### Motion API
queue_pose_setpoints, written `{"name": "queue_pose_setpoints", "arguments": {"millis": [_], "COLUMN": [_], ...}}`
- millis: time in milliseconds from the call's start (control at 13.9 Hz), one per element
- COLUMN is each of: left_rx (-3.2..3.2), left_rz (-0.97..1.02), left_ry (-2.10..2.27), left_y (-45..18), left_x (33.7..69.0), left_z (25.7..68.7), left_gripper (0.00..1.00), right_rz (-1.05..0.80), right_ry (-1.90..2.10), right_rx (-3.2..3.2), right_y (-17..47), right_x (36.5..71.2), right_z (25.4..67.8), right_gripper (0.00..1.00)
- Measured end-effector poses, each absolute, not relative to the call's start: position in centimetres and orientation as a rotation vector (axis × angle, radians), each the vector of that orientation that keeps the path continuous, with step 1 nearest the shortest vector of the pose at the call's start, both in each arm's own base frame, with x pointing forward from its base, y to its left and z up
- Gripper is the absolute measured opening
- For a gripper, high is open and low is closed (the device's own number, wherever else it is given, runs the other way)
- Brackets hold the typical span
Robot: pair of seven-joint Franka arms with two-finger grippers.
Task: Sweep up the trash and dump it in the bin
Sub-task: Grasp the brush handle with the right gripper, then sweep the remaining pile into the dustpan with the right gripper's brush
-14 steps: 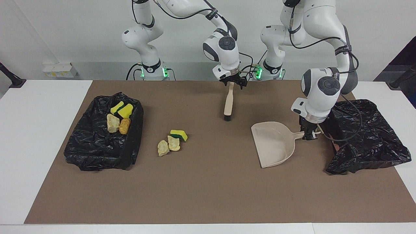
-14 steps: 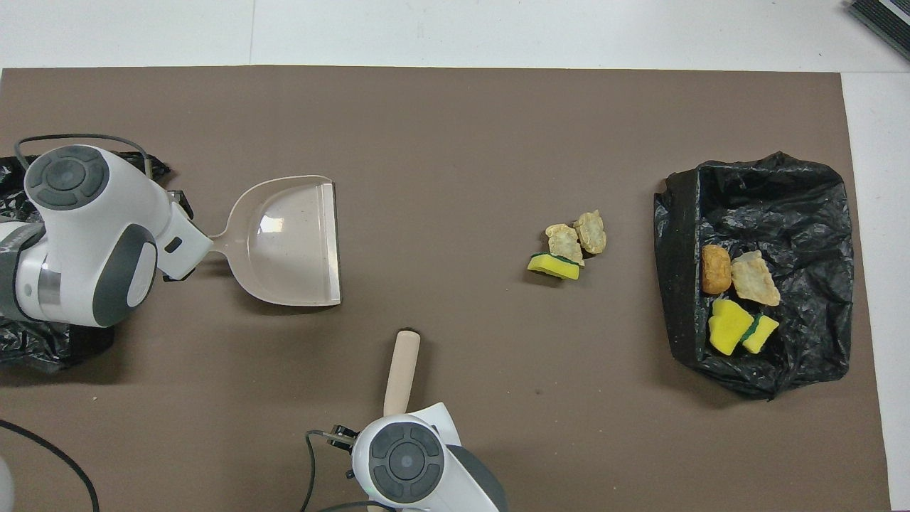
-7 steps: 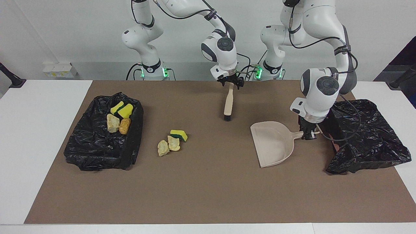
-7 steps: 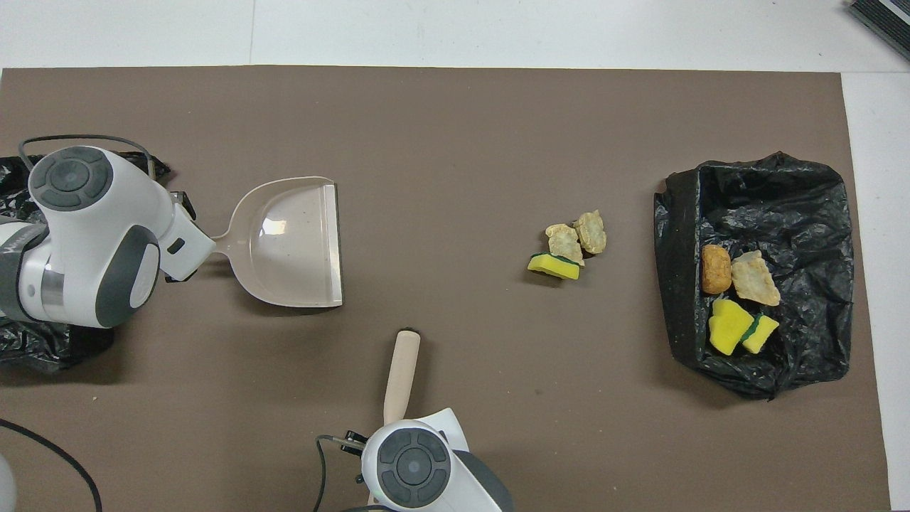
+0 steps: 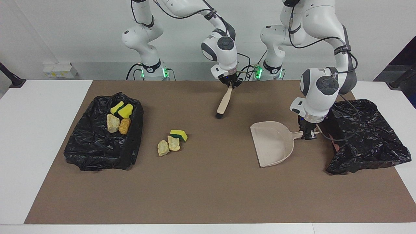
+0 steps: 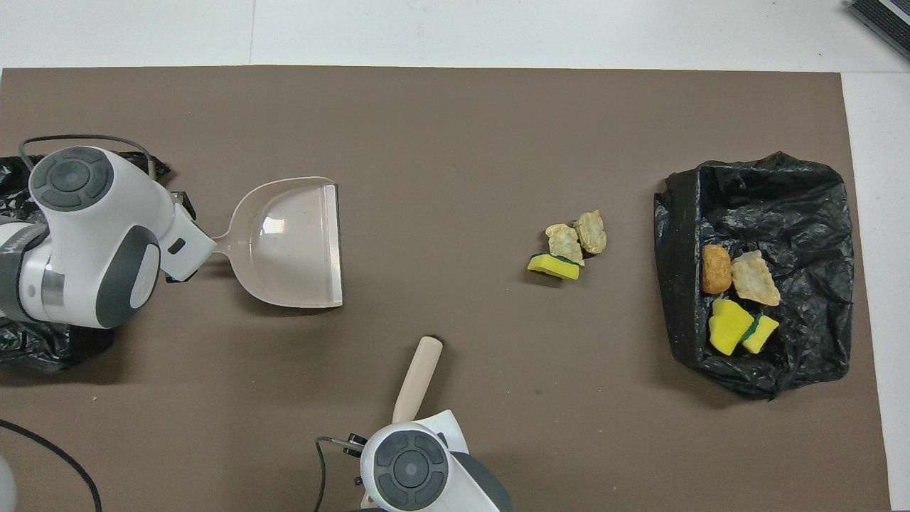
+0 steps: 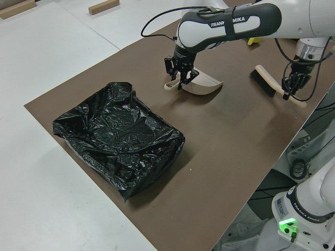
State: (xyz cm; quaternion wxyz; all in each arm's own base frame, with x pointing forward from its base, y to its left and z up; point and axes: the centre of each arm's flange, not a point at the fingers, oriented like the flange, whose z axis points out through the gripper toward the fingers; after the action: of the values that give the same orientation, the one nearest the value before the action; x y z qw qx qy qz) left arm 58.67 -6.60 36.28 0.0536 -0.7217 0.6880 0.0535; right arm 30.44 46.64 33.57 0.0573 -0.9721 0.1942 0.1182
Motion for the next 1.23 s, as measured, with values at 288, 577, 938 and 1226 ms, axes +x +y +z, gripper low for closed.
{"name": "queue_pose_setpoints", "arguments": {"millis": [288,577,938,1226], "left_rx": [-2.246,-2.261,-2.261,-2.347], "left_rz": [0.21,0.223,0.198,0.212], "left_ry": [2.048,2.018,1.992,1.887], "left_y": [-9.3,-15.8,-23.0,-27.1], "left_x": [57.7,55.8,53.2,51.0], "left_z": [36.4,36.8,36.9,37.9], "left_gripper": [0.31,0.31,0.31,0.31], "right_rz": [0.412,0.302,0.485,0.626], "right_ry": [0.545,0.324,-0.267,-0.363], "right_rx": [-3.014,-3.226,-3.452,-3.448], "right_y": [41.0,31.5,21.2,13.9], "right_x": [34.7,41.0,47.6,50.3], "right_z": [41.7,42.4,41.2,38.1], "right_gripper": [0.27,0.27,0.27,0.27]}}
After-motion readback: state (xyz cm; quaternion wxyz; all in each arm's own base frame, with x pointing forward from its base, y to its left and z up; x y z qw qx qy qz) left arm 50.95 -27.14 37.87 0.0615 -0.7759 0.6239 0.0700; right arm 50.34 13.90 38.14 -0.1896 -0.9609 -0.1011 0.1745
